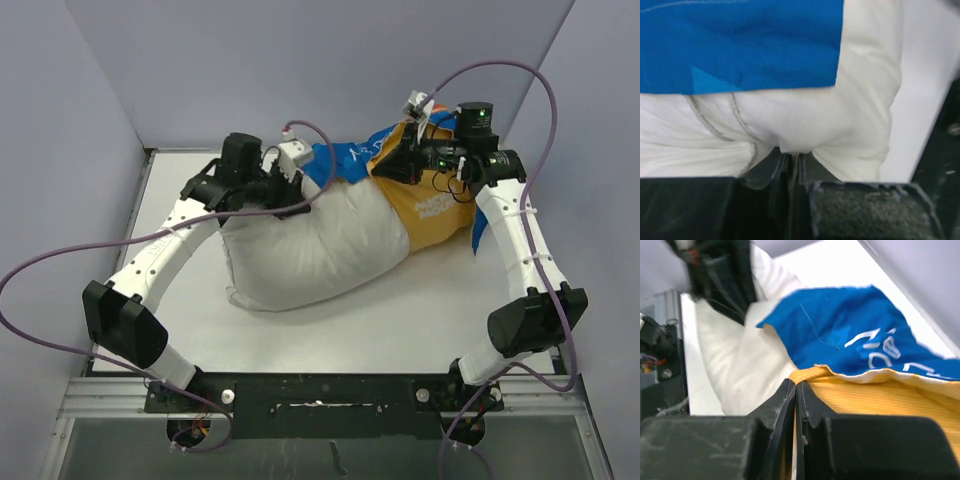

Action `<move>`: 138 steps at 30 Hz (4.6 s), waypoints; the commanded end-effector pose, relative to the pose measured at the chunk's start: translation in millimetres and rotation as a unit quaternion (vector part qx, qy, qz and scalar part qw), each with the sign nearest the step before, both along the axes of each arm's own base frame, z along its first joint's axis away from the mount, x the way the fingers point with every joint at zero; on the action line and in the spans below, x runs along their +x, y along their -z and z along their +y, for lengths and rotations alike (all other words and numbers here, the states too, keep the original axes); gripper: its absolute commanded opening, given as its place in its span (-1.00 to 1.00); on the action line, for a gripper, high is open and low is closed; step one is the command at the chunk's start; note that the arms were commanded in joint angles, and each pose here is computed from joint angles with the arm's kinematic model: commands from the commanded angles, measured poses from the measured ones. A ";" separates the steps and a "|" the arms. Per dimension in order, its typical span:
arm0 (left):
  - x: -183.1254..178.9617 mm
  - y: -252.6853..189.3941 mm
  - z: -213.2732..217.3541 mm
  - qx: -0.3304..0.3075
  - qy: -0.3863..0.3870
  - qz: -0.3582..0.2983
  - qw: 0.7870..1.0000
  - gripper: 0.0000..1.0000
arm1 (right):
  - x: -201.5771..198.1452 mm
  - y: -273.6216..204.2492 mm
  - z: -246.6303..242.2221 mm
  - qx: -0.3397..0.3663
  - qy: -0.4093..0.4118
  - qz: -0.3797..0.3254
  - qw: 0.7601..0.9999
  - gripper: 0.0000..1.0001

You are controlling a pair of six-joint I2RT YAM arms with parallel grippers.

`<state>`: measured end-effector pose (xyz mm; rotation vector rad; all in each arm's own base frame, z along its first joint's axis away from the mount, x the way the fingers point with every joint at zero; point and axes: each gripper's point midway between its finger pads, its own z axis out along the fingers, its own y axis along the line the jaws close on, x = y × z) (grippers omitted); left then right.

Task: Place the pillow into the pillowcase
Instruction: Stuff the pillow into the pillowcase.

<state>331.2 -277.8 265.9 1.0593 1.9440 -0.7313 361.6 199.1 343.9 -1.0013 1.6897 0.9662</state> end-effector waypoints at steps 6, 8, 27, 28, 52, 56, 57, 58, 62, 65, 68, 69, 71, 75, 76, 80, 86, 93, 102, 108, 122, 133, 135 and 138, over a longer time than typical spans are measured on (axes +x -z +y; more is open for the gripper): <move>-55.2 -133.9 -39.9 -0.332 0.163 0.127 0.920 -1.00 | -64.1 -50.7 35.8 0.101 -0.096 -0.007 0.990 -1.00; -42.2 -99.9 -42.0 -0.319 0.138 0.180 0.920 -1.00 | -32.3 -1.7 24.5 0.054 -0.019 0.015 0.998 -1.00; 49.2 -104.2 102.0 -0.164 -0.267 -0.075 0.947 0.96 | -69.8 -28.1 -75.6 -0.031 0.086 -0.145 0.985 0.98; 39.9 -116.8 112.4 -0.170 -0.268 -0.083 0.945 0.96 | -71.3 -19.9 -82.7 -0.040 0.100 -0.133 0.985 0.98; -68.2 81.7 133.7 -0.287 -0.379 0.208 0.855 0.94 | -7.4 122.4 -156.2 -0.294 0.303 -0.023 0.906 -0.17; -63.3 88.8 124.9 -0.301 -0.362 0.222 0.854 0.55 | -9.7 120.9 -153.5 -0.296 0.295 -0.031 0.908 -0.76; -62.4 90.8 122.4 -0.301 -0.357 0.226 0.855 0.42 | -12.7 118.4 -147.6 -0.290 0.282 -0.033 0.914 -0.86; -61.5 91.3 119.2 -0.301 -0.348 0.229 0.858 0.35 | -17.3 114.6 -137.8 -0.277 0.260 -0.035 0.924 -0.95; -58.1 89.6 97.6 -0.303 -0.297 0.237 0.874 -0.23 | -48.3 88.5 -72.9 -0.170 0.113 -0.034 0.978 -1.00; -60.3 76.7 67.9 -0.301 -0.247 0.231 0.892 -0.81 | -79.1 43.0 -12.8 -0.047 -0.038 -0.027 0.998 -1.00; -67.0 52.8 34.1 -0.302 -0.189 0.220 0.908 -1.00 | -100.6 -13.6 27.3 0.013 -0.141 -0.052 0.989 -1.00; -70.4 41.6 23.5 -0.309 -0.170 0.212 0.911 -1.00 | -104.8 -24.2 34.9 0.024 -0.160 -0.052 0.985 -1.00; -78.6 22.1 4.8 -0.318 -0.142 0.191 0.918 -1.00 | -98.0 -29.1 39.7 0.027 -0.154 -0.043 0.987 -1.00; -74.4 27.7 3.9 -0.305 -0.173 0.177 0.920 -1.00 | -44.0 54.1 8.1 -0.061 -0.001 0.033 0.998 -1.00; -70.7 37.0 9.2 -0.297 -0.192 0.179 0.918 -1.00 | -32.1 82.2 -10.0 -0.091 0.039 0.058 0.993 -1.00; -67.7 69.3 34.0 -0.258 -0.250 0.199 0.912 -0.68 | -30.7 156.6 -53.9 -0.192 0.090 0.090 0.973 -0.69; -84.0 42.2 77.2 -0.215 -0.289 0.115 0.926 0.56 | -69.5 99.1 -54.6 -0.133 0.026 -0.007 0.991 0.32; -121.5 -55.1 85.1 -0.228 -0.207 0.009 0.951 0.57 | -117.8 21.3 -81.5 0.021 0.021 -0.106 0.994 0.87; -152.0 -53.2 -37.9 -0.025 -0.059 -0.209 0.976 0.76 | -82.3 56.1 -167.8 0.090 0.205 -0.029 0.974 0.76; -129.1 -22.1 -122.6 0.136 0.014 -0.339 0.931 0.96 | -72.0 105.5 -197.9 0.021 0.286 0.022 0.958 0.61; -27.8 102.2 -146.7 0.323 0.009 -0.313 0.893 -0.93 | -64.9 168.4 -198.1 -0.068 0.267 0.046 0.960 0.52; -76.6 20.2 -156.1 -0.035 0.071 -0.050 0.996 -1.00 | -47.7 192.5 -188.4 -0.103 0.279 0.040 0.954 0.48; -80.9 7.2 -156.9 -0.055 0.080 -0.042 0.994 -1.00 | -39.1 197.5 -196.2 -0.117 0.312 0.046 0.942 0.44; -86.2 -2.6 -159.0 -0.068 0.092 -0.035 0.993 -1.00 | -25.2 203.3 -210.7 -0.138 0.362 0.055 0.920 0.39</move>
